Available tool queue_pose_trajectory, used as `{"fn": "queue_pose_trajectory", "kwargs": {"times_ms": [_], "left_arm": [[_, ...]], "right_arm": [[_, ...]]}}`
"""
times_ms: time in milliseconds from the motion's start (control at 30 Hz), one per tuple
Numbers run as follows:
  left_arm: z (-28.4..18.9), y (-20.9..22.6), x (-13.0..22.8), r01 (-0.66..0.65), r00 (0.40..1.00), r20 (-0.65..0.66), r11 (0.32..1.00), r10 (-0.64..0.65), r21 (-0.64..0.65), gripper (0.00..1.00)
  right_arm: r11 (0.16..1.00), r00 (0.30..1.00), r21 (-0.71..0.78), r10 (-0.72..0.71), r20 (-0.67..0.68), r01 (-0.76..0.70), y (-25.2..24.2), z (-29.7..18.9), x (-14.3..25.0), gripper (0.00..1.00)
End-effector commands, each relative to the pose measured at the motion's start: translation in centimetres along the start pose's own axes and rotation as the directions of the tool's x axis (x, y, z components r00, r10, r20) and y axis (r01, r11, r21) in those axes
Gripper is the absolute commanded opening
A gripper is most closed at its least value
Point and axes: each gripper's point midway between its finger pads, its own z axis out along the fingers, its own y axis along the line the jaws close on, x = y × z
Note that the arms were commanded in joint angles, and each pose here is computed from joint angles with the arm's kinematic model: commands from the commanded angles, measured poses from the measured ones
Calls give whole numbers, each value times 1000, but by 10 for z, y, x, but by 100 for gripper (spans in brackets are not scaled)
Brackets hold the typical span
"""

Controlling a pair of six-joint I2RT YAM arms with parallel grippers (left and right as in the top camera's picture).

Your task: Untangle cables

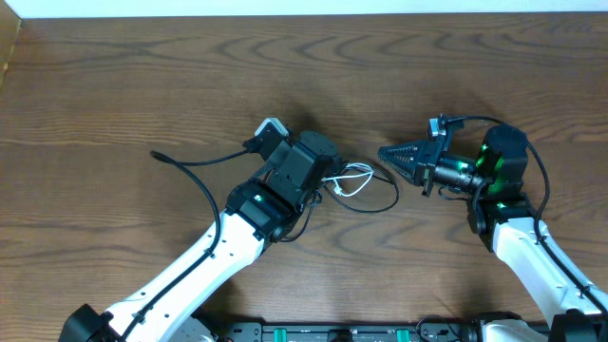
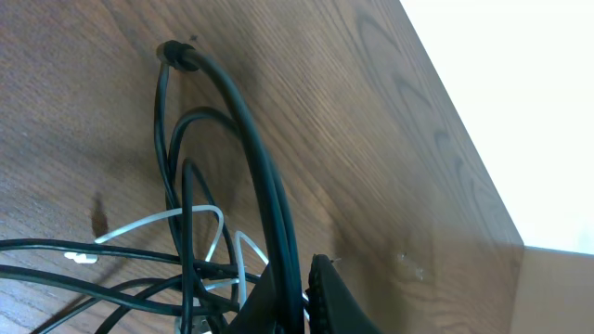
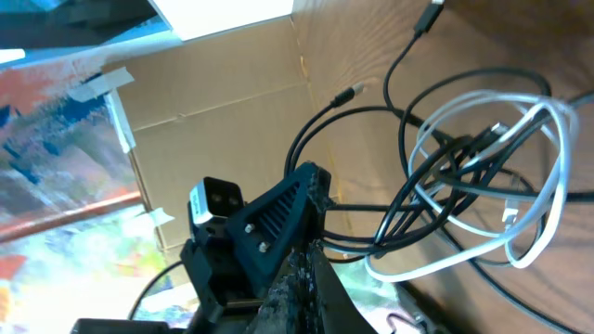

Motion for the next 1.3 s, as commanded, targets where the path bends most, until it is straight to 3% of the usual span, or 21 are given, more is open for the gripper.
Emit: {"fn": "queue_pose_trajectory", "kwargs": {"times_ms": [0,267,567,667,833,1067,1267], "left_arm": [[-2,-4,-7,-17,999,30,1000,17,7,8],[-2,-4,-7,-17,999,30,1000,16,7,8],[-2,-4,-7,-17,999,30,1000,17,7,8],[-2,-4,-7,-17,999,30,1000,17,7,8],[-2,-4,-7,-17,999,30,1000,16,7,8],[-2,-4,-7,-17,999,30,1000,17,7,8],[-2,-4,-7,-17,999,30,1000,17,7,8]], "right_arm": [[997,996,-6,78,-32,-79,3,-1,5,1],[993,989,-3,116,-86,-117,4,-2,15,1],[999,992,19,-47,-114,49,-2,22,34,2],[998,992,37,-44,-120,49,-6,30,41,35],[995,993,98,21,-118,-9,-21,33,46,52],[982,997,182,57,-45,-48,-42,43,46,49],[980,997,187,75,-16,-70,-43,43,41,33]]}}
